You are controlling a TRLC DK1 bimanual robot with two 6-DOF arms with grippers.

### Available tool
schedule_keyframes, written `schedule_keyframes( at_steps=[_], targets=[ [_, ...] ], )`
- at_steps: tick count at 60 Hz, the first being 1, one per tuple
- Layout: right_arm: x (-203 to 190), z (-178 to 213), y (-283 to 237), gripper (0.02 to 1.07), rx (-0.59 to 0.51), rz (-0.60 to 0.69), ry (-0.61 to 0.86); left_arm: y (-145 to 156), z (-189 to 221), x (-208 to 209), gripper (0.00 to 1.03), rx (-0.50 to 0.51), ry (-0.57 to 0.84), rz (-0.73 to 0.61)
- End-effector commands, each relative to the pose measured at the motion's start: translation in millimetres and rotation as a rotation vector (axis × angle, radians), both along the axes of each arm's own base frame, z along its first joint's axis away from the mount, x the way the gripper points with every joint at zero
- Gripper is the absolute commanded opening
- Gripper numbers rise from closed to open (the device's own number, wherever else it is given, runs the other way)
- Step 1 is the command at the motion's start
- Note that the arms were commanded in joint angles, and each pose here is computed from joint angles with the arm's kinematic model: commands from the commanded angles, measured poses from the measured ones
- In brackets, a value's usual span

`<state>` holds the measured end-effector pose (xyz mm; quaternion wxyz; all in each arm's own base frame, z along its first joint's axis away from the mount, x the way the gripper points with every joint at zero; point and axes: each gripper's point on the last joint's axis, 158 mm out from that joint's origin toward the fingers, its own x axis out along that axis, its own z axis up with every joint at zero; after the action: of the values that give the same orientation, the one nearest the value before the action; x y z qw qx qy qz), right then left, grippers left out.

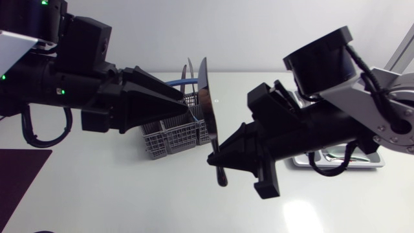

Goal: Unload the cutlery basket into the drawer organizer.

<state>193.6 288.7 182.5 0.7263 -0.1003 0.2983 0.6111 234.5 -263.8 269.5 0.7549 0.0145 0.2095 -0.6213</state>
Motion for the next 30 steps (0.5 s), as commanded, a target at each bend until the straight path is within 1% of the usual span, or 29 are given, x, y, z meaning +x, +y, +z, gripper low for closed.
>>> schedule_keyframes(
  at_steps=[1, 4, 10, 12, 13, 14, 15, 18, 23, 30],
  targets=[
    [9, -2, -20, 0.07, -0.008, -0.062, -0.008, 11, -16, 2, 0.92, 0.038, -0.016, 0.034],
    [17, -4, -29, 0.07, -0.020, -0.101, -0.015, 15, -22, 7, 0.92, 0.062, -0.028, 0.061],
    [56, -13, -77, 0.07, -0.071, -0.273, -0.041, 28, -38, 25, 0.92, 0.144, -0.079, 0.160],
    [66, -16, -90, 0.07, -0.088, -0.318, -0.047, 33, -46, 33, 0.92, 0.185, -0.098, 0.202],
    [66, -16, -90, 0.07, -0.088, -0.318, -0.047, 33, -46, 33, 0.92, 0.185, -0.098, 0.202],
    [80, -21, -110, 0.07, -0.114, -0.377, -0.055, 34, -47, 34, 0.92, 0.191, -0.103, 0.207],
    [84, -24, -117, 0.07, -0.121, -0.396, -0.053, 37, -54, 40, 0.92, 0.226, -0.127, 0.236],
    [104, -31, -148, 0.07, -0.146, -0.484, -0.042, 44, -66, 51, 0.92, 0.289, -0.173, 0.294],
    [131, -41, -198, 0.07, -0.179, -0.610, -0.022, 45, -85, 53, 0.92, 0.371, -0.221, 0.319],
    [160, -51, -263, 0.07, -0.216, -0.753, 0.007, 42, -98, 50, 0.92, 0.441, -0.314, 0.336]
  ],
)
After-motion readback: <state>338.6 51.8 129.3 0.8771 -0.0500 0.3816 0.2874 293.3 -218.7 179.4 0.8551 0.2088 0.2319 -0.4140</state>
